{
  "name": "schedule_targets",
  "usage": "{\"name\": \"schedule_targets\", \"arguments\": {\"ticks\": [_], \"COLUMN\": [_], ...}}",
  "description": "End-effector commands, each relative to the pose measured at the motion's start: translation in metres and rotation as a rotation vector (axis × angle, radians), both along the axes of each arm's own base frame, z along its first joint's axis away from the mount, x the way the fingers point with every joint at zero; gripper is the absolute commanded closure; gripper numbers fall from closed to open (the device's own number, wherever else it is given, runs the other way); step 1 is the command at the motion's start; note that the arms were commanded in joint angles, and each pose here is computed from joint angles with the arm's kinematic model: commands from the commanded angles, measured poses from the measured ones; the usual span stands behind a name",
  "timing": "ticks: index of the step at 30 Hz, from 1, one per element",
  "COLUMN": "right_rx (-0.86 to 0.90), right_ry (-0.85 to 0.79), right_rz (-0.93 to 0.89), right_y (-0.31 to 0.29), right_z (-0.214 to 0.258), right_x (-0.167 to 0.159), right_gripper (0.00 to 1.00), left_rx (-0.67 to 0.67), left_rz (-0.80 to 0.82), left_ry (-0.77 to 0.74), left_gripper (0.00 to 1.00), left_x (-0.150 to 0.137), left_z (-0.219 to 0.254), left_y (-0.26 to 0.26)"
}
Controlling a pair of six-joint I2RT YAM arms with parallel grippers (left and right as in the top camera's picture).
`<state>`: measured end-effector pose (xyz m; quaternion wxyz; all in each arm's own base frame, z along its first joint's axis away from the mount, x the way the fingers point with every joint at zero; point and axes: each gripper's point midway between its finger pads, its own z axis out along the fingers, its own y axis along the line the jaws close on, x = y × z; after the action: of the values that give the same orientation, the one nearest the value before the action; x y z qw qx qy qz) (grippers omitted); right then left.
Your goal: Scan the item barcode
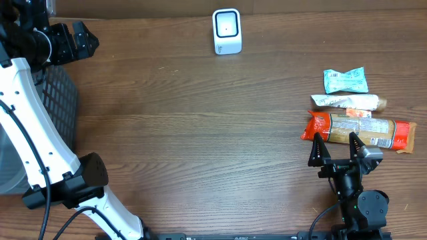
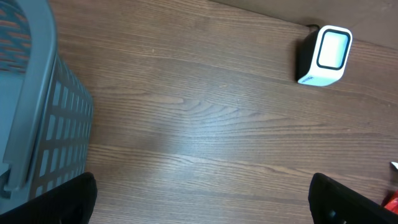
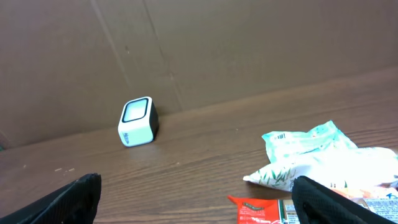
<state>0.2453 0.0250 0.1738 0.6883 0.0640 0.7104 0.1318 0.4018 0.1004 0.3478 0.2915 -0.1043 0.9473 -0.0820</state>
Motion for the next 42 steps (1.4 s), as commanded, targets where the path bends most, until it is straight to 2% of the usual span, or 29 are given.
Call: {"name": "schedule_targets", "arguments": {"ticks": [1, 32, 37, 42], "right_rx": [-0.001, -0.001, -0.001, -0.001], "right_ry": [0.002, 0.003, 0.003, 0.002], "right_rz": [-0.008, -0.008, -0.008, -0.008], "right_y": [-0.001, -0.001, -0.001, -0.001], "right_z": [-0.003, -0.003, -0.003, -0.003], "right_x": [0.0, 0.0, 0.0, 0.0], "right_gripper": [0.0, 0.0, 0.0, 0.0], "left_rx": [0.004, 0.005, 0.027, 0.04], "left_rz": [-0.027, -0.027, -0.037, -0.049], "left_ry": [-0.002, -0.003, -0.062, -0.097], "left_gripper": [0.0, 0.01, 0.0, 0.0], "left_x": [0.001, 0.001, -0.013, -0.055], "left_z": [0.0, 0.0, 0.025, 0.048], "left_y": [-0.004, -0.004, -0.014, -0.034]}}
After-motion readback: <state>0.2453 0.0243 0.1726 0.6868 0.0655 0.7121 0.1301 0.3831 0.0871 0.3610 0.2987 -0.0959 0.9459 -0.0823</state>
